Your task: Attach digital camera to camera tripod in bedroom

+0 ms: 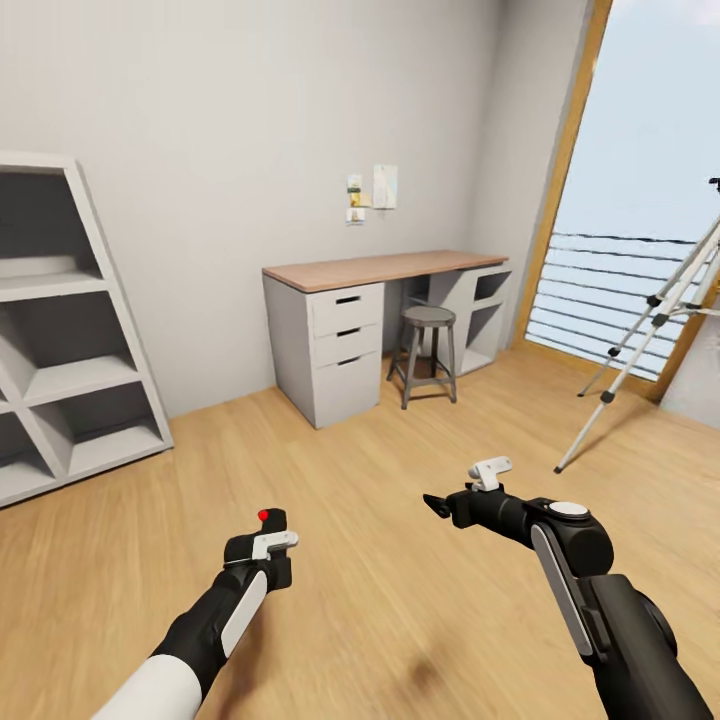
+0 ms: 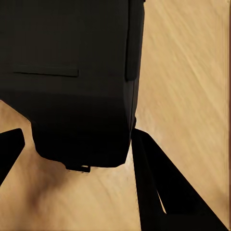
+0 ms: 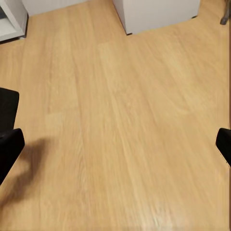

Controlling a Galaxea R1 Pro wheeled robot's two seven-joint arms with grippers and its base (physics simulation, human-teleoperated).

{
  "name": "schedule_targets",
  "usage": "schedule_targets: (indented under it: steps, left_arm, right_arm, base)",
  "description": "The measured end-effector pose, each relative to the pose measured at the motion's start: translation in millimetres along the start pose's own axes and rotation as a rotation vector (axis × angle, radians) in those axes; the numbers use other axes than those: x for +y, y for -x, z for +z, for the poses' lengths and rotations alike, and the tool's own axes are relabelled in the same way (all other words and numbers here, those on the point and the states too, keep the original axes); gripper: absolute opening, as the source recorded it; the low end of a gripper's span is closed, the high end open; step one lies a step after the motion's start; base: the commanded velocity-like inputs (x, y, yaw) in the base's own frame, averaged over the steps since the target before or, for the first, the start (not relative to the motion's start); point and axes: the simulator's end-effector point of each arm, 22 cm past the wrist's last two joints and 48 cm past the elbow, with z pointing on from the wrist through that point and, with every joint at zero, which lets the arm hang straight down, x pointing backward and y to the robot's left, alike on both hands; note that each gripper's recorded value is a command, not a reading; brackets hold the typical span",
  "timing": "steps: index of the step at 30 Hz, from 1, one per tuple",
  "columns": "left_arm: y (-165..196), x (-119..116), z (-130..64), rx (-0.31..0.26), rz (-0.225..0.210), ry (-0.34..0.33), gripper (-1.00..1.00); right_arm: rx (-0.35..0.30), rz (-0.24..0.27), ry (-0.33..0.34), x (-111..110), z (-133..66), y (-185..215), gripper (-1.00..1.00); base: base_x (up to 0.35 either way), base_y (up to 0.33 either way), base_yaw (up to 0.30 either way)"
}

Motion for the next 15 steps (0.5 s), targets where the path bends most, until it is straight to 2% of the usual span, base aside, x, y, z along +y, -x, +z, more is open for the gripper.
schedule_targets:
  steps: [15]
  left_arm:
    - [26, -5, -23.3, -0.059, 0.000, -0.010, -1.00]
  right_arm:
    - [-0.055, -0.024, -0.004, 8, -22.0, 26, 1.00]
  base:
    - [0.000, 0.000, -0.023]
